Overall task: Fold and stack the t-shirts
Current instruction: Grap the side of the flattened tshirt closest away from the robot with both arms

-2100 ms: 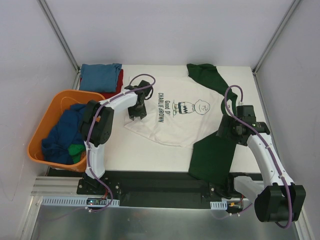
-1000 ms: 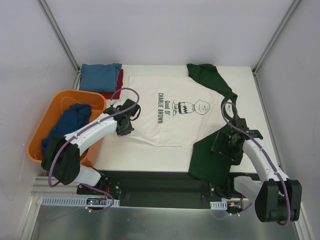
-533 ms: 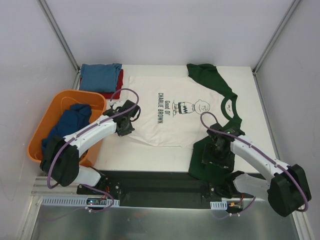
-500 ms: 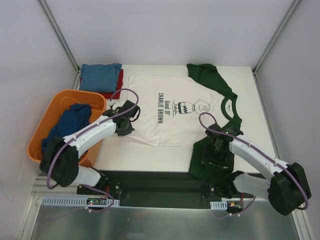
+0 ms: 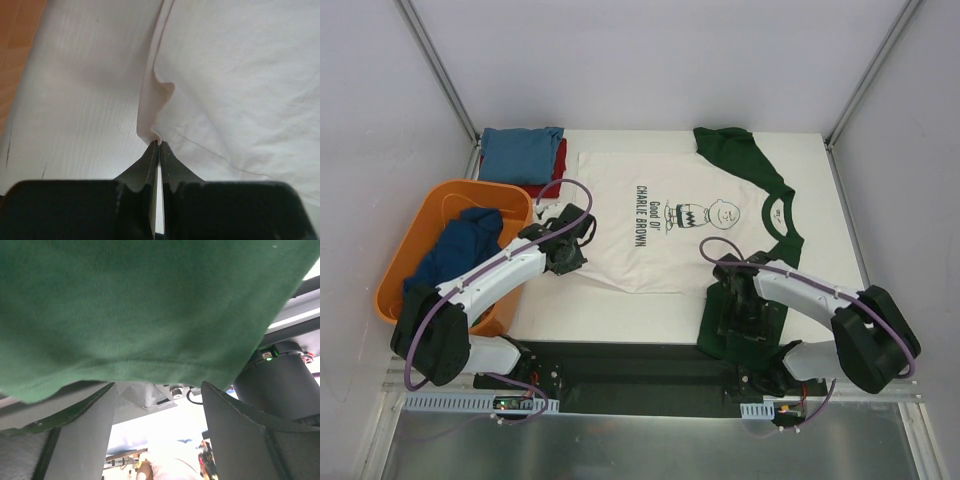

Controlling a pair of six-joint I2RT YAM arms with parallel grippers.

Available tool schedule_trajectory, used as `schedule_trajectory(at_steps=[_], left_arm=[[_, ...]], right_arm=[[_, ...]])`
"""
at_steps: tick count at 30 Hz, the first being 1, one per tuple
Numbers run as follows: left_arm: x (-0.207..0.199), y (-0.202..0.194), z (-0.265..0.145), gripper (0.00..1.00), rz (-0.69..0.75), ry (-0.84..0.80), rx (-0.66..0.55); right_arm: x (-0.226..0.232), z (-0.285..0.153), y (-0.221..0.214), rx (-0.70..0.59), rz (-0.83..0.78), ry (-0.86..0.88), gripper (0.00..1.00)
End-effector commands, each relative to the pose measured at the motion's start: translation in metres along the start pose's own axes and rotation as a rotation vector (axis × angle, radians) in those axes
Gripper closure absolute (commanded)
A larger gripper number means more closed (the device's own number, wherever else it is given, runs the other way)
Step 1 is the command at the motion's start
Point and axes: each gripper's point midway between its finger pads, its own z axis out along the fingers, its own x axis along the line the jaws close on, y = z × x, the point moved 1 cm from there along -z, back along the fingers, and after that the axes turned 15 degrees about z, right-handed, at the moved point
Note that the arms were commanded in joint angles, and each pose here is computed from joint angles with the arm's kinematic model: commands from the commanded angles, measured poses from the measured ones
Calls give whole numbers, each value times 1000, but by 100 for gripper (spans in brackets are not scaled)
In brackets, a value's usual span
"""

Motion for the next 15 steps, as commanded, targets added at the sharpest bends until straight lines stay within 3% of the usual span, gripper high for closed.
schedule_trajectory(at_steps=[1, 12, 15], left_arm=[[-2, 5, -7, 100, 10, -27, -32], [3, 7, -8, 100, 9, -9, -51], [1, 8, -9, 100, 5, -17, -54]], right_arm=[[8, 3, 0, 6, 22, -26, 30], [9, 18, -6, 63, 28, -72, 39], [6, 20, -11, 86, 22, -77, 47]])
